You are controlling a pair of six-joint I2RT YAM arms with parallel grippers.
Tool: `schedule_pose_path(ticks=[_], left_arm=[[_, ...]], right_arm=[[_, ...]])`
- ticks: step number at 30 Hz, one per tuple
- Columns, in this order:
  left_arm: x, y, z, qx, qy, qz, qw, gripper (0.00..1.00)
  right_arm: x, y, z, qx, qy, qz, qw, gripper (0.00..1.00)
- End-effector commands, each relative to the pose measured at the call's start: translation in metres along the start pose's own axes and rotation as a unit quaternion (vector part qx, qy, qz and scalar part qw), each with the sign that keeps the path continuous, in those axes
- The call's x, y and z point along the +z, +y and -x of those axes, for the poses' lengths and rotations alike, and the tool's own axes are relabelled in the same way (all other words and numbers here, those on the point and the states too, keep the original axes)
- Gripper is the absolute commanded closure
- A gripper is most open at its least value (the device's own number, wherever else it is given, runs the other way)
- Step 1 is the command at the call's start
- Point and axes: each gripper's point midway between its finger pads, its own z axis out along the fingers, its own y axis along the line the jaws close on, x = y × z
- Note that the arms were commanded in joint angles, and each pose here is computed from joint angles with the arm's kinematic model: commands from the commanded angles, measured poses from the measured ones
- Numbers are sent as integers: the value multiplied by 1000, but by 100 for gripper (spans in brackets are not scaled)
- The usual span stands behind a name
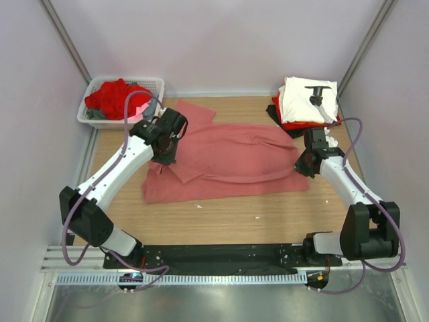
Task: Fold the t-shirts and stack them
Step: Fold the tshirt
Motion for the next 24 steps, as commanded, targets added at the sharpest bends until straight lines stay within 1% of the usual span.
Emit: schedule_pose_path(ticks=[1,6,10,17,18,20,21,23,24], left_arm=[[1,7,25,3,-30,17,999,100],[20,14,38,2,-20,44,999,100],[30,16,48,8,-14,64,998,100],[63,16,48,10,20,86,996,100],[68,19,49,7,26,93,995,99],[75,24,53,-3,33,101,994,94],[88,31,52,-13,49,105,993,92],[96,34,59,-32,55,93,994,90],[102,43,65,-50,60,95,992,89]], right_arm=[[5,19,26,-4,-26,26,999,99],[23,15,28,-1,-15,14,1000,99],[31,20,29,-1,-12,21,1000,99],[55,25,24,-12,9,16,1000,99],[59,18,30,-2,8,9,1000,98],[65,16,36,1,10,2,1000,94],[67,16,39,3,9,1,1000,90],[74,12,51,16,7,-1,1000,85],[75,13,55,19,11,5,1000,80]])
